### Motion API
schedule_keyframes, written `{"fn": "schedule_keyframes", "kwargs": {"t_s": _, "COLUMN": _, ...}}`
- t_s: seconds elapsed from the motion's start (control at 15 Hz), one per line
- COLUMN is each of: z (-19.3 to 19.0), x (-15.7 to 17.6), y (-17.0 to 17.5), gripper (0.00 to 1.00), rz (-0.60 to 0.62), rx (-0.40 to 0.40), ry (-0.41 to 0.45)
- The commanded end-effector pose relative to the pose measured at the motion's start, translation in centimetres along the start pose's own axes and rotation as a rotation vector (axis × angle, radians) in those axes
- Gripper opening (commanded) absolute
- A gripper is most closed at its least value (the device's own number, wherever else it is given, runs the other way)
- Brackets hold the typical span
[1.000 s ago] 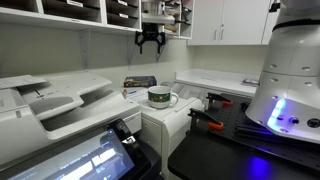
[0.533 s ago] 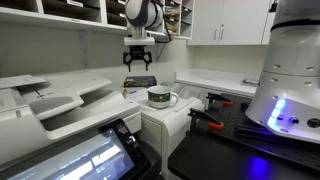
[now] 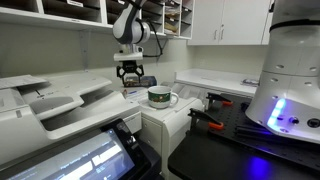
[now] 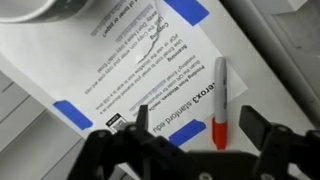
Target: Put the marker in the cup
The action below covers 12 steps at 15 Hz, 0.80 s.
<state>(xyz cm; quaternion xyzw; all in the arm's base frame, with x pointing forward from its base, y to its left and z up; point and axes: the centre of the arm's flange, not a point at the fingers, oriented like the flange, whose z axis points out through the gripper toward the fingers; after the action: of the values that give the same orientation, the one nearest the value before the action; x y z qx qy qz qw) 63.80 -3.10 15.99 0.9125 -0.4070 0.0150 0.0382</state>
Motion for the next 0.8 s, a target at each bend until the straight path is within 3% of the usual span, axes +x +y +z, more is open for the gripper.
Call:
{"fn": "schedule_keyframes", "kwargs": {"t_s": 0.0, "z": 1.6, "x": 1.7, "y": -2.1, "gripper": 0.96, "rz": 0.058, "rx": -0.021, "ry": -0.025}}
{"fn": "schedule_keyframes", "kwargs": {"t_s": 0.2, "z": 3.1, "x": 2.1, "y": -2.8, "gripper": 0.9, "rz": 0.071, "rx": -0.022, "ry": -0.036}}
{"fn": "schedule_keyframes", "kwargs": {"t_s": 0.53, "z": 5.0, "x": 2.2, "y": -4.9, "gripper": 0.91, "rz": 0.067, "rx": -0.01, "ry": -0.034}}
{"fn": "schedule_keyframes", "kwargs": {"t_s": 0.67, "z": 5.7, "x": 2.2, "y": -5.4, "gripper": 0.63, "rz": 0.076, "rx": -0.015, "ry": -0.029}}
{"fn": "schedule_keyframes", "kwargs": {"t_s": 0.73, "z": 5.9, "x": 2.1, "y": -5.6, "gripper": 0.56, "rz": 0.075, "rx": -0.016, "ry": -0.029}}
